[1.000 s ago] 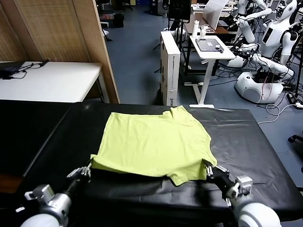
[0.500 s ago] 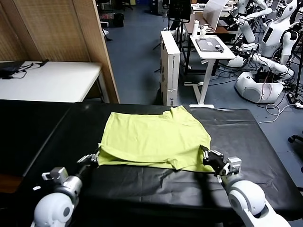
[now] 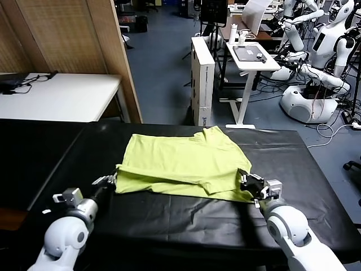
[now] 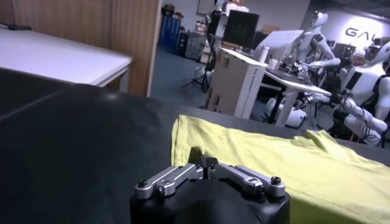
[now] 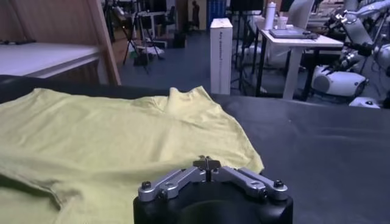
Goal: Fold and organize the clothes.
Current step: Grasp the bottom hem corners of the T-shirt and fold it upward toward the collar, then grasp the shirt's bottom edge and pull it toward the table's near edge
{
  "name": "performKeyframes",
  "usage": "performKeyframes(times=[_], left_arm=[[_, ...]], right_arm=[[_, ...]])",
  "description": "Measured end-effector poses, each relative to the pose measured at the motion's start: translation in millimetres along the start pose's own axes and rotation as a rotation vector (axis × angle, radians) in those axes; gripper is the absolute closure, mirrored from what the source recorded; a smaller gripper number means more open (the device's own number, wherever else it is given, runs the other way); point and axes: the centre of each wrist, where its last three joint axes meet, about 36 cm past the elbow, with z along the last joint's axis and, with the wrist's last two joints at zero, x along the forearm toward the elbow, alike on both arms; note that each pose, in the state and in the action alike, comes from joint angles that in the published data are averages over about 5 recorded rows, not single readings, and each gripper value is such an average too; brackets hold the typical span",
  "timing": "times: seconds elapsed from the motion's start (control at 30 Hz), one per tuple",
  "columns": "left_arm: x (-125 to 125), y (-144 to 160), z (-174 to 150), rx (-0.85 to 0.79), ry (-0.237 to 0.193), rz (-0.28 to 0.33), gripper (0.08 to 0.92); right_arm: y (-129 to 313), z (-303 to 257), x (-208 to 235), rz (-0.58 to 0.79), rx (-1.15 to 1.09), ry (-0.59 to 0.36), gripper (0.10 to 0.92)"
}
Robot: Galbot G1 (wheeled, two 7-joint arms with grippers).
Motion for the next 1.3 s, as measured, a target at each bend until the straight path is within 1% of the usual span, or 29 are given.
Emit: performKeyframes(times=[0.03,0.1,0.13,0.23,0.27,0.33,0.37,0.47,0.5,0.57,0.6,0.63,0.7,0.73,0.8,0.97,1.13,1.23,1.3], left_arm=[[-2,1,0,-0.002,0.002,0.0,0.854],[-5,3,0,-0.005,0.005,-0.001,0.854],[-6,3,0,-0.006,0.007,-0.002,0.854],[-8,5,0,-0.008,0.013,-0.006,0.854],[-9,6,1,-0.009,0.015,-0.007,0.846],[-9,7,1,-0.011,0.018,-0.011,0.792],[-9,7,1,-0.013,0.02,-0.012,0.745],[-7,8,2,-0.016,0.026,-0.018,0.567],[-7,9,2,-0.017,0.028,-0.019,0.491],[-5,10,3,-0.017,0.034,-0.022,0.377],[-4,10,3,-0.017,0.036,-0.023,0.302],[-2,10,3,-0.016,0.039,-0.024,0.246],[4,9,5,-0.016,0.044,-0.025,0.154],[7,8,6,-0.018,0.047,-0.025,0.125],[15,6,10,-0.026,0.053,-0.026,0.101],[34,4,25,-0.043,0.077,-0.03,0.093],[41,4,36,-0.036,0.101,-0.037,0.093],[42,3,38,-0.034,0.106,-0.034,0.092],[41,1,40,-0.032,0.109,-0.032,0.093]], right_arm=[[-1,-1,1,-0.005,-0.002,0.005,0.878],[-2,-3,5,-0.017,-0.002,0.014,0.839],[-3,-4,7,-0.023,-0.002,0.017,0.801],[-5,-8,15,-0.04,0.005,0.023,0.633],[-6,-9,18,-0.043,0.01,0.024,0.557],[-7,-10,26,-0.046,0.02,0.024,0.443],[-8,-10,30,-0.046,0.025,0.024,0.368],[-12,-10,43,-0.042,0.042,0.02,0.204],[-13,-10,48,-0.039,0.048,0.02,0.168],[-16,-8,57,-0.034,0.059,0.024,0.129],[-17,-7,62,-0.03,0.064,0.029,0.122],[-18,-5,66,-0.026,0.067,0.036,0.119],[-20,0,72,-0.019,0.071,0.054,0.116],[-21,3,75,-0.015,0.071,0.064,0.116],[-23,9,79,-0.01,0.07,0.085,0.115],[-23,19,85,-0.009,0.067,0.116,0.115],[-22,22,87,-0.01,0.068,0.128,0.12],[-22,26,86,-0.011,0.067,0.137,0.168],[-21,28,86,-0.013,0.065,0.143,0.229]])
